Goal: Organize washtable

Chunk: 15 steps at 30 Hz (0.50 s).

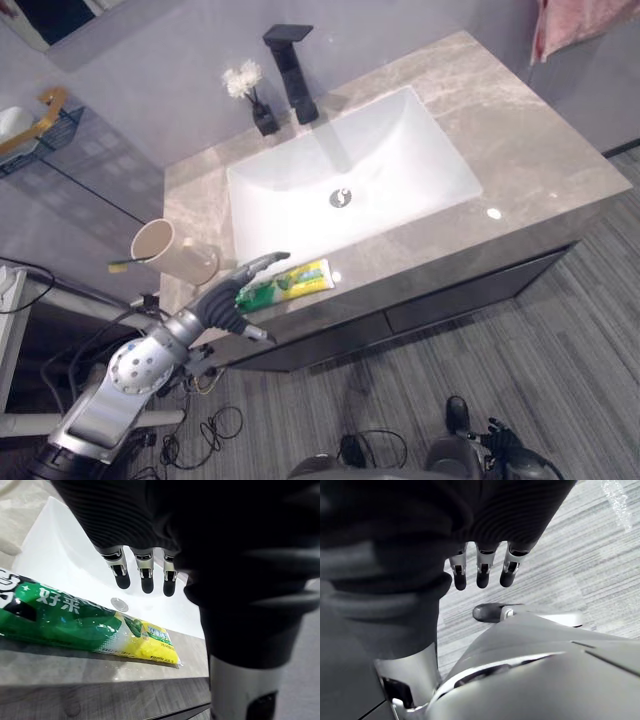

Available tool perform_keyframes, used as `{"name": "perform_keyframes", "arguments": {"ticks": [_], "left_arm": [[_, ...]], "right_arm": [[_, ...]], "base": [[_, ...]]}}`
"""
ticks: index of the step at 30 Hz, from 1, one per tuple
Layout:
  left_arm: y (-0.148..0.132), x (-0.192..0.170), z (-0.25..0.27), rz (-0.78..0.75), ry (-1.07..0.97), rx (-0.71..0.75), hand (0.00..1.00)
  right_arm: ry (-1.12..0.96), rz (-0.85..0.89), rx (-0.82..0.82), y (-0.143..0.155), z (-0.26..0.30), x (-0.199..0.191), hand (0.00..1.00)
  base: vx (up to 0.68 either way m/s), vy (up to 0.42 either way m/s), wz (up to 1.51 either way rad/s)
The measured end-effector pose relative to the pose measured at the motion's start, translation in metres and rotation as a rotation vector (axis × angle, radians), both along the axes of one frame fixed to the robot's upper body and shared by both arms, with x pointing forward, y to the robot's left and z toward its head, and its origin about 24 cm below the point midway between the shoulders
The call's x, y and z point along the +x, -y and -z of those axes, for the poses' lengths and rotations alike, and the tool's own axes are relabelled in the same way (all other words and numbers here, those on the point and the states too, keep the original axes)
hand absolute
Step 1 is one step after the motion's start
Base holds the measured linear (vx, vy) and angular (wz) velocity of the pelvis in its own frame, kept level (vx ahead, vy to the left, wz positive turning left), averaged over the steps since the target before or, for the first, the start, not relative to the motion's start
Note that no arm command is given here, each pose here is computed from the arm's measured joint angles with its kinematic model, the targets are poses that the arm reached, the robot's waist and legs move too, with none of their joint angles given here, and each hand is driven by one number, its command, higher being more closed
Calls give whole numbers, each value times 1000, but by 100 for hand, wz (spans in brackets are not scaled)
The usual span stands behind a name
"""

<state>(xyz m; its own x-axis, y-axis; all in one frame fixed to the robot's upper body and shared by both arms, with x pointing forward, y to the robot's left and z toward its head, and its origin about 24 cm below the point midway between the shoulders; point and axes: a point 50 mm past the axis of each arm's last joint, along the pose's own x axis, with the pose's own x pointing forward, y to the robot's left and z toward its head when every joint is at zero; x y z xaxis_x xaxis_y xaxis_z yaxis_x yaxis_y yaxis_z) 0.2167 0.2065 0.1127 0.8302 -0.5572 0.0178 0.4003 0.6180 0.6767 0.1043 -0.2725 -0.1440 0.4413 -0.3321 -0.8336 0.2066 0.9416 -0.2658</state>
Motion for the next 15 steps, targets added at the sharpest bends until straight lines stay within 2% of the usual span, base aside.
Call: {"name": "perform_keyframes", "arguments": {"ticks": [15], "left_arm": [[-2, 1, 5, -13, 17, 100, 0]], "right_arm": [[27, 17, -3, 2, -2, 4, 0]], "base": [[-19, 0, -4]]}}
